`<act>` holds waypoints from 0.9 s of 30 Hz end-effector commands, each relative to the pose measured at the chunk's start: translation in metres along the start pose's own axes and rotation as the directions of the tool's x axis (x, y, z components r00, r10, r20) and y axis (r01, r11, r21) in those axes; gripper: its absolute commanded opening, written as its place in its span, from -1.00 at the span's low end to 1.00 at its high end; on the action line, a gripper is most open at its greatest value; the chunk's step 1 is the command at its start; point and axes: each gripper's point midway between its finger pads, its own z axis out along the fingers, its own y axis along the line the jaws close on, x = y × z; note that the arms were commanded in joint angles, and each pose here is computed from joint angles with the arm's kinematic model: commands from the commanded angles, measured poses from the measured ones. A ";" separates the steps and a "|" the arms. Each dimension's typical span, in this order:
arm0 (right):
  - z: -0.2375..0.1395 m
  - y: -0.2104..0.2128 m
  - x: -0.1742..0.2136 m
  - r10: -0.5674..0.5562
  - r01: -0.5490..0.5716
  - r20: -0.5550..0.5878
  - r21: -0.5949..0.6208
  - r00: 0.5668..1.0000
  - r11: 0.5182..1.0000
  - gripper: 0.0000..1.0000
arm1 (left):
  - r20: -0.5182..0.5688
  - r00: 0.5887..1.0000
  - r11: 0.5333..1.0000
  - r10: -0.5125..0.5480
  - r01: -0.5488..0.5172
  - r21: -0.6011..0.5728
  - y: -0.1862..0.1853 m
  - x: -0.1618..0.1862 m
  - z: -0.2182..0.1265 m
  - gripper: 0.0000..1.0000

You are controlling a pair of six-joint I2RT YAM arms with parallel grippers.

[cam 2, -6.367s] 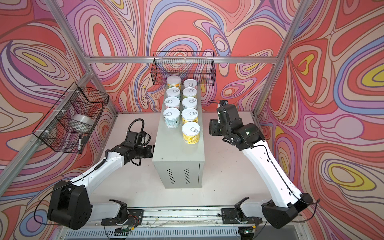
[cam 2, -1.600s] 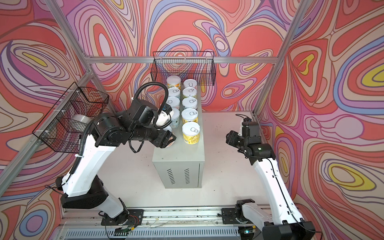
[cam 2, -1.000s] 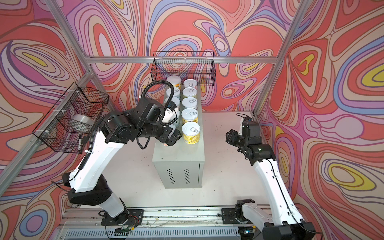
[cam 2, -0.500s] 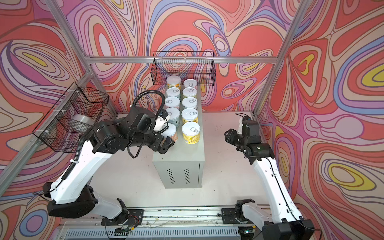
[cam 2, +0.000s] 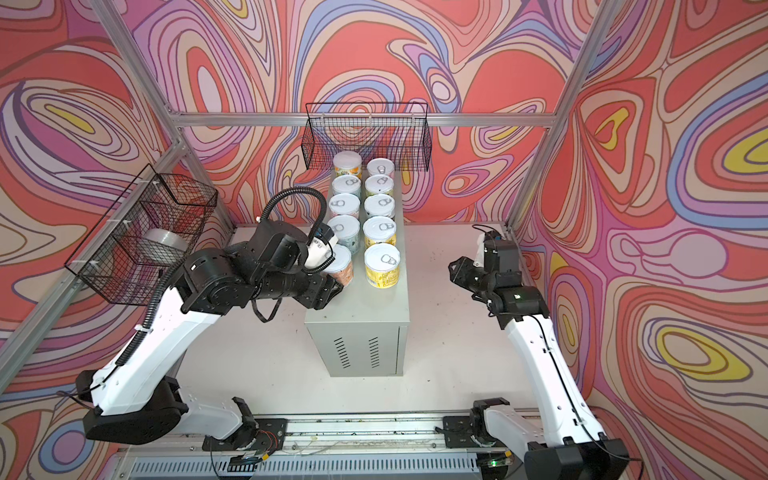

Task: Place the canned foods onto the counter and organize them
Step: 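Lower the orange can beside the yellow can at the near end of the row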

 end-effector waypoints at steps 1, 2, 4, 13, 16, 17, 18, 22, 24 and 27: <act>0.005 0.003 0.001 0.010 -0.010 -0.011 -0.022 1.000 1.000 -0.19 | 0.002 1.000 1.000 -0.006 0.006 0.003 -0.001 -0.001 0.003 0.36; 0.006 0.002 0.002 0.010 -0.011 -0.016 -0.021 1.000 1.000 -0.20 | 0.003 1.000 1.000 -0.006 0.006 0.007 -0.002 -0.001 0.003 0.35; 0.006 0.003 0.002 0.012 -0.013 -0.016 -0.024 1.000 1.000 -0.21 | 0.008 1.000 1.000 -0.012 0.012 0.014 -0.003 -0.002 0.002 0.35; 0.008 0.002 0.006 0.018 -0.019 -0.018 -0.034 1.000 0.999 -0.24 | -0.015 1.000 0.999 -0.026 0.026 0.044 -0.009 0.002 0.009 0.34; 0.007 0.003 0.006 0.020 -0.020 -0.020 -0.040 1.000 0.999 -0.24 | -0.032 0.999 0.998 -0.034 0.036 0.056 -0.012 0.004 0.011 0.34; 0.007 0.004 0.006 0.021 -0.022 -0.020 -0.042 1.000 0.999 -0.24 | -0.038 0.999 0.998 -0.034 0.036 0.058 -0.012 0.005 0.012 0.34; 0.007 0.004 0.006 0.022 -0.023 -0.020 -0.046 1.000 0.999 -0.24 | -0.038 0.999 0.998 -0.038 0.040 0.049 -0.011 0.006 0.012 0.36; 0.007 0.005 0.006 0.019 -0.019 -0.020 -0.048 1.000 0.999 -0.24 | -0.049 0.998 0.998 -0.042 0.044 0.046 -0.010 0.008 0.014 0.43; 0.008 0.004 0.007 0.019 -0.020 -0.023 -0.050 1.000 0.999 -0.24 | -0.047 0.998 0.998 -0.043 0.045 0.044 -0.010 0.008 0.014 0.50; 0.010 0.004 0.010 0.019 -0.020 -0.027 -0.052 0.999 0.998 -0.25 | -0.045 0.998 0.998 -0.047 0.049 0.042 -0.010 0.010 0.016 0.55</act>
